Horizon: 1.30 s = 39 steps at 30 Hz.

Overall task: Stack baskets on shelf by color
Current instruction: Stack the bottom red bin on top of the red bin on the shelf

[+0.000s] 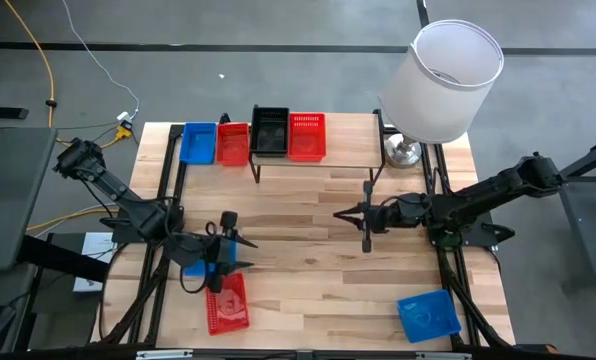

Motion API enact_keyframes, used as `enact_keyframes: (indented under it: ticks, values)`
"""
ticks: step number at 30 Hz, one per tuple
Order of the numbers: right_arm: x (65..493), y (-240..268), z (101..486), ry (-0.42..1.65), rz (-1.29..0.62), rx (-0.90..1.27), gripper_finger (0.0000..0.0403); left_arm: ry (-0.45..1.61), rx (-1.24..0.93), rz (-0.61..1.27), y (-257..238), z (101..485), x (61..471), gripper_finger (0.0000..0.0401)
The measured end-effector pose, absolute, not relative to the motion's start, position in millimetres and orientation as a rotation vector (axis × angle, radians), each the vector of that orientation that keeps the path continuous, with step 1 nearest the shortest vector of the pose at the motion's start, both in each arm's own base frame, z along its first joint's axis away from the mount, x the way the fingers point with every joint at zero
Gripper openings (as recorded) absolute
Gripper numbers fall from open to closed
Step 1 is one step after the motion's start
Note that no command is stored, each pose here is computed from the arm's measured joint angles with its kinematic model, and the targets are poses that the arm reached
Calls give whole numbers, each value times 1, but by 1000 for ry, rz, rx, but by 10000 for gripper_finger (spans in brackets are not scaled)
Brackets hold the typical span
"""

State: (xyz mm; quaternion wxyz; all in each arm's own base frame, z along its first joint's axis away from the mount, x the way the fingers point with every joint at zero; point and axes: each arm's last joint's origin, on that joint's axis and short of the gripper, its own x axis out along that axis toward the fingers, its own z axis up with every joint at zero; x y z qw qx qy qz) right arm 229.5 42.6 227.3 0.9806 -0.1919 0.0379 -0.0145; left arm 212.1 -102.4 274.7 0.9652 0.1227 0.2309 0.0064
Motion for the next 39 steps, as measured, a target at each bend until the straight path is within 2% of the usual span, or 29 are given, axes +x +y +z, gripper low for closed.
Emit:
enact_keyframes:
  ticks: [13,25,39]
  values:
    - [232,28,227,86,-95,-328,0,478,191,147,-76,275,223,191]
    - [232,28,226,93,-97,-297,0,489,179,142,-72,274,224,191]
    - [232,28,226,98,-99,-235,0,312,20,188,-56,257,187,191]
